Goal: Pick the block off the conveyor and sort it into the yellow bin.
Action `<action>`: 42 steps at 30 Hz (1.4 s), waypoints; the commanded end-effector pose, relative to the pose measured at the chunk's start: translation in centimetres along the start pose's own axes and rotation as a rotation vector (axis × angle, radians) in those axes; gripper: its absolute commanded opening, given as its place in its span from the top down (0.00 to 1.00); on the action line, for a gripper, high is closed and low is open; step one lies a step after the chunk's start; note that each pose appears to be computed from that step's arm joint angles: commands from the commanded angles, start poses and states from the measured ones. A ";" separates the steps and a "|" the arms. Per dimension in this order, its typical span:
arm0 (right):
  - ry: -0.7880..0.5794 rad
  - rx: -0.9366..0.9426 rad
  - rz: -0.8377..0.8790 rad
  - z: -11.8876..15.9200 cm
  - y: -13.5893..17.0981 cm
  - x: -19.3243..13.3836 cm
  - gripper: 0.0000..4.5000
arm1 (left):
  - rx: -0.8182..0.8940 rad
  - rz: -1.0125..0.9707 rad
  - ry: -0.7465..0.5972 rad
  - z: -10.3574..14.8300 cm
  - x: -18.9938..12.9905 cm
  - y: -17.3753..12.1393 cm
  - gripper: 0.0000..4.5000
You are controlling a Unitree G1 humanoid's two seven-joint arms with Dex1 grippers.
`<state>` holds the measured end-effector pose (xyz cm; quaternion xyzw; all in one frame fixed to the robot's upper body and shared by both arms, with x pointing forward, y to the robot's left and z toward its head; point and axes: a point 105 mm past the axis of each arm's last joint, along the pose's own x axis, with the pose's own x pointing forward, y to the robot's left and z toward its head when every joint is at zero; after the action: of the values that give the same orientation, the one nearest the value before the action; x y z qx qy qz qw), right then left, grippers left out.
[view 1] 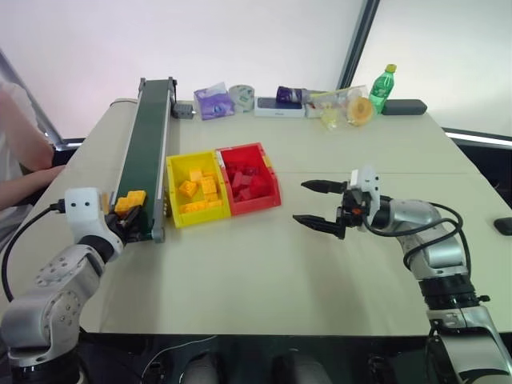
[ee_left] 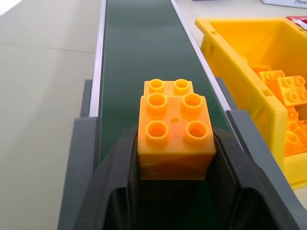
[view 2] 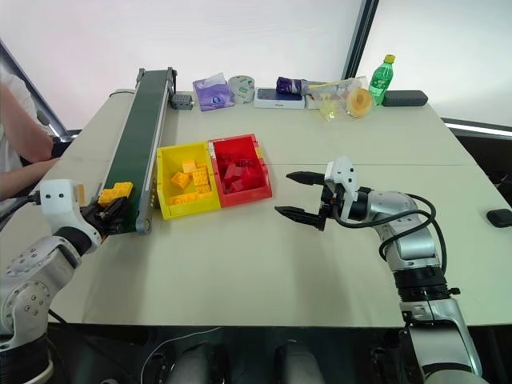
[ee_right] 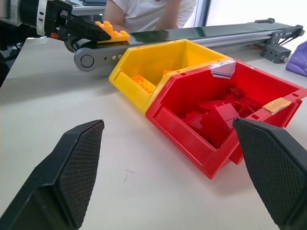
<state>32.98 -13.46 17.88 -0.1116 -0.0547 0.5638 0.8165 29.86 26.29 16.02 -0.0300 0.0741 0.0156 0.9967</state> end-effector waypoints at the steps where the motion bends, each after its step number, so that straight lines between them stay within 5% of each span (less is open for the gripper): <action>1: -0.022 -0.056 -0.002 1.5 -0.2 -0.3 0.00 | 0.001 0.005 -0.152 3.6 -0.5 0.1 0.71; 10: -0.035 -0.061 0.013 2.3 0.1 -0.5 0.00 | 0.047 -0.286 -0.207 6.0 0.4 -5.8 0.71; 20: -0.032 -0.058 -0.020 2.1 0.1 -0.5 0.00 | -0.029 -0.227 -0.151 4.4 5.0 -8.9 0.71; 22: -0.031 -0.059 -0.026 2.1 0.0 -0.6 0.00 | -0.078 -0.260 -0.148 4.1 5.1 -9.5 0.47; 27: -0.031 -0.059 -0.034 2.0 0.0 -0.7 0.00 | -0.035 -0.217 -0.153 4.3 5.3 -8.7 0.00; 32: -0.032 -0.058 -0.033 2.0 -0.1 -0.6 0.00 | 0.001 -0.289 -0.261 6.6 3.0 -7.4 0.00; 42: -0.018 -0.062 -0.012 1.9 -0.3 -0.7 0.00 | 0.106 -0.265 -0.248 7.5 -2.1 1.6 0.00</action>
<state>32.63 -13.66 18.35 -0.1183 -0.0553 0.5609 0.8176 29.67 27.80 22.47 0.0060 -0.0310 -0.1066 0.9938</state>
